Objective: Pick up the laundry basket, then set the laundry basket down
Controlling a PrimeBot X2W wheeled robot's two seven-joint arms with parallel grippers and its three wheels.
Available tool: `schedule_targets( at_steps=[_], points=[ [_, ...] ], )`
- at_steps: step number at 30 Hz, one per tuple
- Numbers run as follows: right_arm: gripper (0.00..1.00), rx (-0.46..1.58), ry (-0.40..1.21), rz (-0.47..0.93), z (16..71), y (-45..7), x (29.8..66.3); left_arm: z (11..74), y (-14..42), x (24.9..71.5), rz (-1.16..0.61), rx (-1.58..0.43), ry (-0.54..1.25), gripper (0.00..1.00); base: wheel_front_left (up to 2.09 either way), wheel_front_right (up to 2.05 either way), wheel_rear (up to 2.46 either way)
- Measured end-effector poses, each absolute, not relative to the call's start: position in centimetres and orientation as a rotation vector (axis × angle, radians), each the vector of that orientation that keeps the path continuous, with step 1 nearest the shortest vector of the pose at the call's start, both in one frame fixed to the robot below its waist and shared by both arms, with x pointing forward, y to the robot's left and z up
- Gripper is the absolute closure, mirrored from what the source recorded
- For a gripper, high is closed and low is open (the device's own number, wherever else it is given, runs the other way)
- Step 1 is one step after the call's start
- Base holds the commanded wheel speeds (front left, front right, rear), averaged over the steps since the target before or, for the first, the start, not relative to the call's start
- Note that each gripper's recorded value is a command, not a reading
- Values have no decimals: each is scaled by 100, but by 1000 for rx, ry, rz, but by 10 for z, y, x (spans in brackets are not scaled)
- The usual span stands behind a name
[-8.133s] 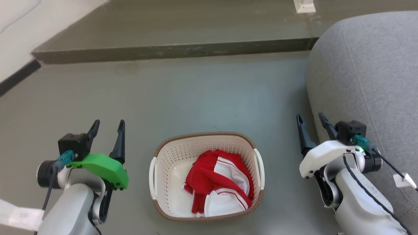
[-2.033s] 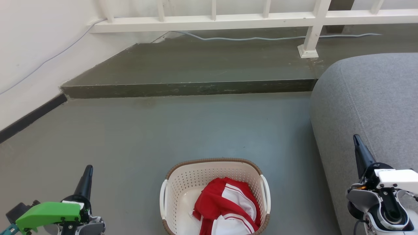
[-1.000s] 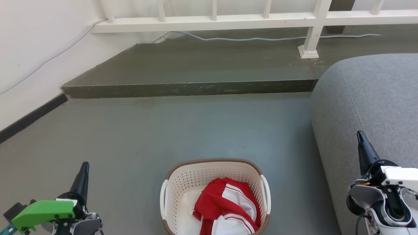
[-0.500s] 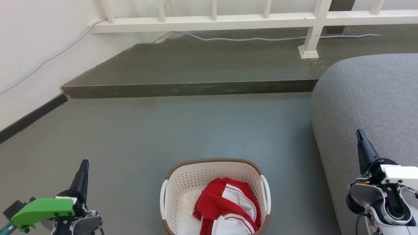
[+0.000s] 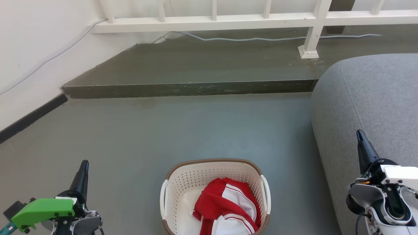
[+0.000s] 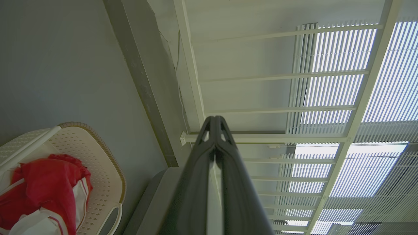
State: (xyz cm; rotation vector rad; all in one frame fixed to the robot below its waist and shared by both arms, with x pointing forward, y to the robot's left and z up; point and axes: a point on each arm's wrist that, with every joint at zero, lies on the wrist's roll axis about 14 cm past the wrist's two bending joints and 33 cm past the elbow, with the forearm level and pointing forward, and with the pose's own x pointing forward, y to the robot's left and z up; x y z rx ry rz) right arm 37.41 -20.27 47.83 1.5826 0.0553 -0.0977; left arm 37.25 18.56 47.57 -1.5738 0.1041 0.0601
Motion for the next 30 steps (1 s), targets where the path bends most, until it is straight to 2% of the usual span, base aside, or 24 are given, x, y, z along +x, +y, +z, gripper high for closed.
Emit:
schedule_targets(
  at_steps=[30],
  points=[
    [100, 1584, 56, -102, 477, -203, 374, 473, 187, 372, 68, -1575, 106, 100, 0, 0, 0]
  ],
)
